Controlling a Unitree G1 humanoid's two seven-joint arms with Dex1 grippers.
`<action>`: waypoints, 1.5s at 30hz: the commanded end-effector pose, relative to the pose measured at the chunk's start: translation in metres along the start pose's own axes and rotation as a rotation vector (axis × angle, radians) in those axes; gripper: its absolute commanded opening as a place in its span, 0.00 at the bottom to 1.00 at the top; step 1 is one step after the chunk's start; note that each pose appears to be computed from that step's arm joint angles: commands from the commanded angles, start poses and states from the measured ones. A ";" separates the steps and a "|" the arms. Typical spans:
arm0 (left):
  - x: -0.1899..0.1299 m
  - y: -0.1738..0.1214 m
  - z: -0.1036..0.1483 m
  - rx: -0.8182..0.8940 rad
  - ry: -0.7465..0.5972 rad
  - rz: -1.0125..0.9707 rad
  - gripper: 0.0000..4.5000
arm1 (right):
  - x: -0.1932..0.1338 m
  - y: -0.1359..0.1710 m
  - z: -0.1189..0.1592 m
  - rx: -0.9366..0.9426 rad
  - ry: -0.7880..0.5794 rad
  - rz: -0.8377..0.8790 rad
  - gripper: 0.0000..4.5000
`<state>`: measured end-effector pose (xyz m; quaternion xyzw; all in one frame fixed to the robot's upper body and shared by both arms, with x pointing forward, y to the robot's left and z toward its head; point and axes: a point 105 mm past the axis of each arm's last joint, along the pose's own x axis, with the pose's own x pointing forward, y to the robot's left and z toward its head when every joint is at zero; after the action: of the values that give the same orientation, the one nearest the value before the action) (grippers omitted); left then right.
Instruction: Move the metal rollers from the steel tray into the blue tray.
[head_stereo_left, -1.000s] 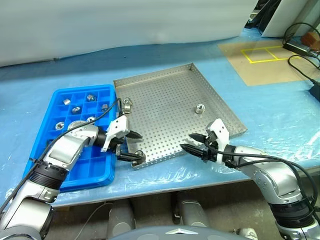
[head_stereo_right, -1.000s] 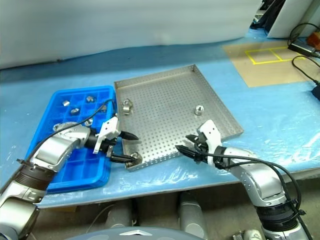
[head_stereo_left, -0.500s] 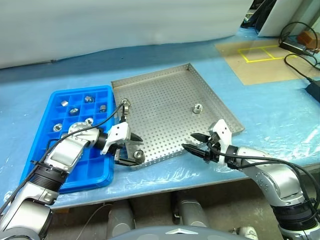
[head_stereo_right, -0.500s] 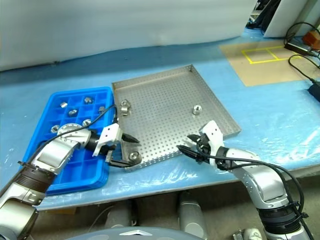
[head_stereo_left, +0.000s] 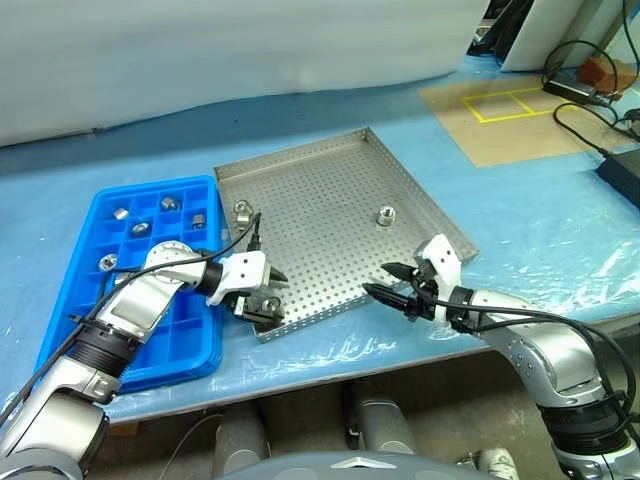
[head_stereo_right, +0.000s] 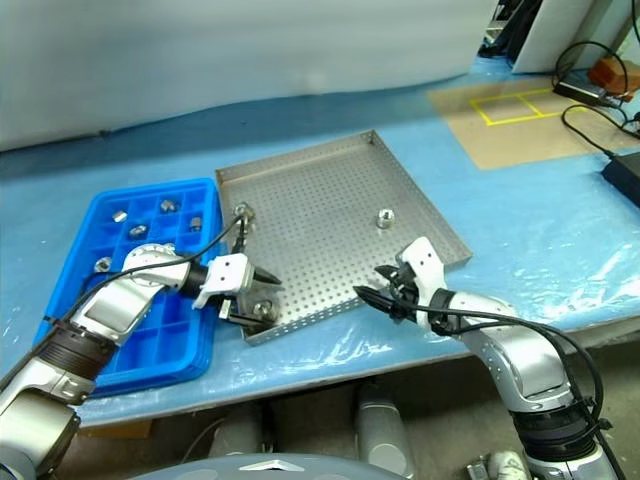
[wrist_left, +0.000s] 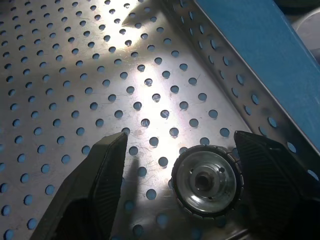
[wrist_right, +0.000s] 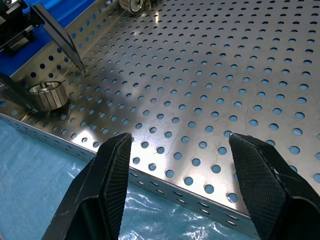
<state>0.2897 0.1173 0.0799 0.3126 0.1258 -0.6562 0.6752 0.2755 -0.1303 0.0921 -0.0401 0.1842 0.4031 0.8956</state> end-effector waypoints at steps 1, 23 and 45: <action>-0.003 -0.011 -0.035 -0.086 0.121 -0.032 0.80 | -0.001 0.004 0.014 -0.029 -0.038 0.012 0.72; -0.005 -0.004 -0.035 -0.073 0.154 0.001 0.36 | -0.005 -0.010 -0.011 -0.036 -0.032 -0.001 0.72; -0.014 0.031 0.048 -0.068 -0.172 0.204 0.36 | 0.021 -0.003 0.037 -0.083 -0.149 0.064 0.72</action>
<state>0.3065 0.0986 0.1207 0.2297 0.0764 -0.6103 0.7543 0.3029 -0.1160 0.1075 -0.0335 0.1218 0.4292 0.8943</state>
